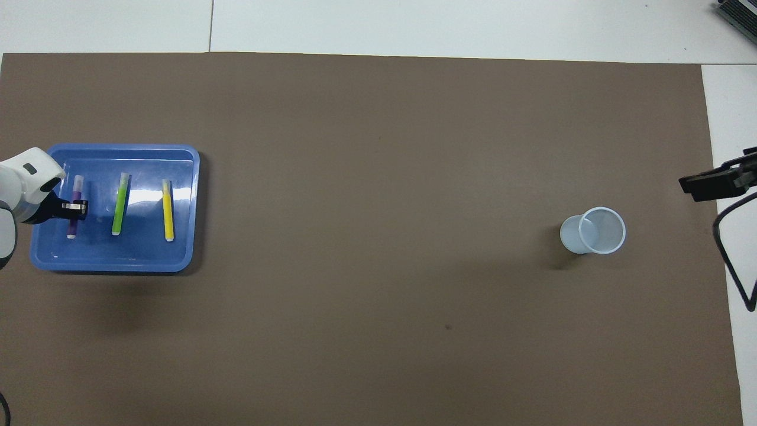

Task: Right arm passes pens to left for tray arrangement
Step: 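Release the purple pen into the tray and lift the left gripper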

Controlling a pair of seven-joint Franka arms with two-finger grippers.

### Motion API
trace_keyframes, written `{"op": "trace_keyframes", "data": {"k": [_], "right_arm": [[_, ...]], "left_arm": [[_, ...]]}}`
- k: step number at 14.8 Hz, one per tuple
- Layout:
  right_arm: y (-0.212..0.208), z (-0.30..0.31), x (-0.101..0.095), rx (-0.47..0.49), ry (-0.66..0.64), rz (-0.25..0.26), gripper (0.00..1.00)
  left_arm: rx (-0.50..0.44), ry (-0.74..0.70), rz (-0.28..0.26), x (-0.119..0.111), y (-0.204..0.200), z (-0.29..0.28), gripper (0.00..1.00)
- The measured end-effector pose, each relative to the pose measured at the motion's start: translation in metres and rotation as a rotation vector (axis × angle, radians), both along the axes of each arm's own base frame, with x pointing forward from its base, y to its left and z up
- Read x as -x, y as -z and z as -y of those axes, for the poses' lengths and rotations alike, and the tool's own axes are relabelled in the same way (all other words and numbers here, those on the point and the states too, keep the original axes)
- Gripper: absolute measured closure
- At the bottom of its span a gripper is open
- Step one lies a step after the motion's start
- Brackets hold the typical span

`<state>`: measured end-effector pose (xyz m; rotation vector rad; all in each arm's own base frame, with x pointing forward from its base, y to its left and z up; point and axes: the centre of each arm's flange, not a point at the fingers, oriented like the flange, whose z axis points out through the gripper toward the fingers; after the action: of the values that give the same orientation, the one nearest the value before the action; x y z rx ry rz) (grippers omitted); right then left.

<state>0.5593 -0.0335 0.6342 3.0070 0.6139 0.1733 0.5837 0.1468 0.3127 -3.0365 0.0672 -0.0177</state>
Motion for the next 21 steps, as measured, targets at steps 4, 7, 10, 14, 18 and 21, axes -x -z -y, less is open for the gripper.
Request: {"op": "trace_keyframes", "data": {"k": [4, 7, 10, 14, 18, 21], "right_arm": [[0.000, -0.002, 0.000, -0.007, 0.055, 0.002, 0.00], [0.000, -0.005, 0.000, -0.034, 0.090, 0.005, 0.00], [0.000, -0.005, 0.000, -0.040, 0.096, 0.006, 0.00], [0.000, -0.005, 0.000, -0.040, 0.098, 0.006, 0.00], [0.000, -0.005, 0.000, -0.040, 0.098, 0.006, 0.00], [0.000, -0.004, 0.000, -0.040, 0.099, 0.007, 0.00]], "left_arm": [[0.010, 0.003, 0.011, -0.002, 0.009, 0.001, 0.81], [0.011, 0.003, 0.014, -0.002, 0.010, 0.001, 0.66], [0.010, 0.003, 0.023, -0.003, 0.008, 0.000, 0.33], [0.009, 0.001, 0.024, -0.005, 0.006, 0.000, 0.00], [0.049, -0.085, -0.032, -0.014, -0.031, 0.008, 0.00], [0.071, -0.132, -0.057, -0.019, -0.083, 0.021, 0.00]]}}
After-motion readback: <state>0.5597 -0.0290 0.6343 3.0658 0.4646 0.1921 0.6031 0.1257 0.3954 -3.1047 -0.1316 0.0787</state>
